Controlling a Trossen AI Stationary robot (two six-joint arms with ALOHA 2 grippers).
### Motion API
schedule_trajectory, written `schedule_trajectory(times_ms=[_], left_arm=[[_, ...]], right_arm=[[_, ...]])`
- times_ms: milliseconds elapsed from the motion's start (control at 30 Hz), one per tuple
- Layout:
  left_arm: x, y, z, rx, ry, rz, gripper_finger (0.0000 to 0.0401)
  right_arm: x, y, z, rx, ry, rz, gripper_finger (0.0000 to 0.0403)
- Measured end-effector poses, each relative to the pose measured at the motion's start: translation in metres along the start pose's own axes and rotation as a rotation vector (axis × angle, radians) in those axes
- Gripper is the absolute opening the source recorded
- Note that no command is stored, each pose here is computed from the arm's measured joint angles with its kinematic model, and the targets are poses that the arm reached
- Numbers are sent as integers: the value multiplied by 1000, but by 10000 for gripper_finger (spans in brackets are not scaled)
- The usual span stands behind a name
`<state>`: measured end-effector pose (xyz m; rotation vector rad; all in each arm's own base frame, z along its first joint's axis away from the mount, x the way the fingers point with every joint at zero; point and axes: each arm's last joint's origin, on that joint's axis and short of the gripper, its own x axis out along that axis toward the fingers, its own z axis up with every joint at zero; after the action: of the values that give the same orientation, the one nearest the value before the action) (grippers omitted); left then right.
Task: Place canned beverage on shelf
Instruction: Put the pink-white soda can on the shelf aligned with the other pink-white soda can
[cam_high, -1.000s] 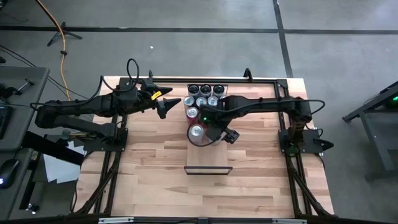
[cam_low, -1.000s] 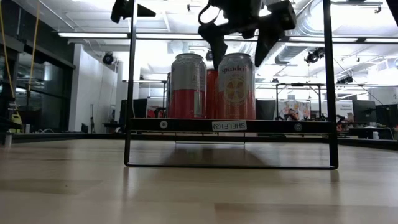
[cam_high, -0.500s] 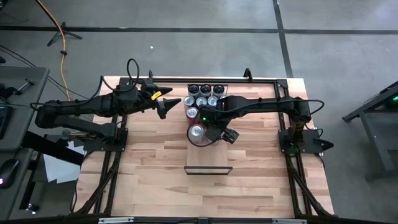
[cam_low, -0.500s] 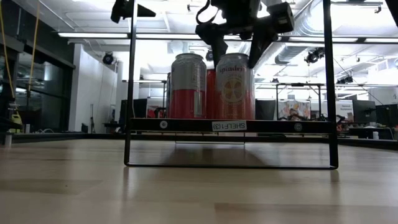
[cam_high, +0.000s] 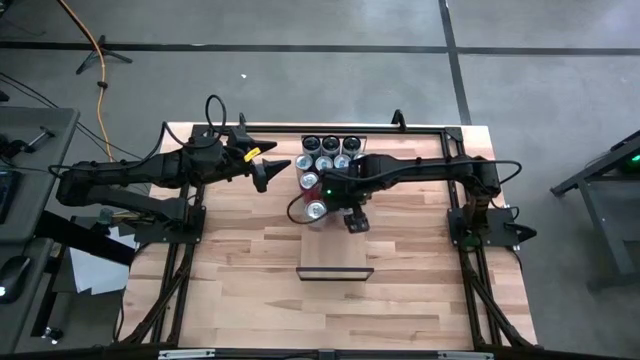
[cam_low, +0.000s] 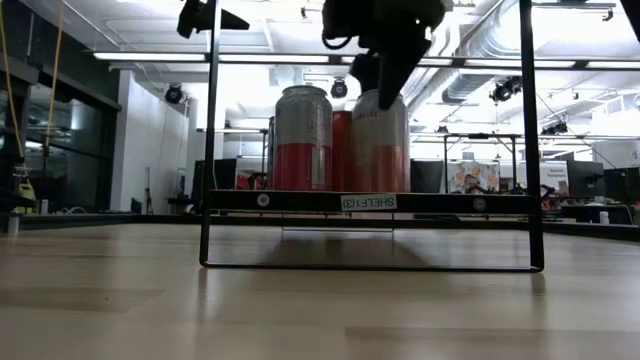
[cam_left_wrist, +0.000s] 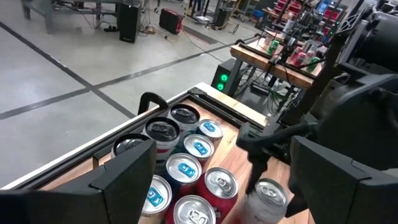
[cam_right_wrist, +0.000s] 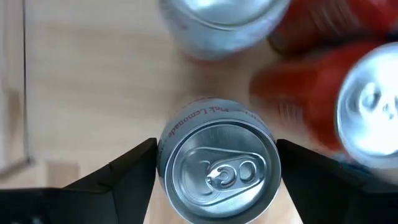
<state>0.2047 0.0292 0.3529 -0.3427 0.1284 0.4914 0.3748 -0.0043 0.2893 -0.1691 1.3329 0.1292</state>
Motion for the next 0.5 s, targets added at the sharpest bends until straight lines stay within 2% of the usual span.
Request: schedule_trajectory(times_ms=[133,200,500], left_arm=[[0,0,0,18,2,1,326],[0,0,0,18,2,1,326],[0,0,0,19,2,1,326]], right_arm=[[0,2,0,238,2,-18,298],[0,5,2,309,-6,-19,298],[0,17,5,311,-18,-85,298]])
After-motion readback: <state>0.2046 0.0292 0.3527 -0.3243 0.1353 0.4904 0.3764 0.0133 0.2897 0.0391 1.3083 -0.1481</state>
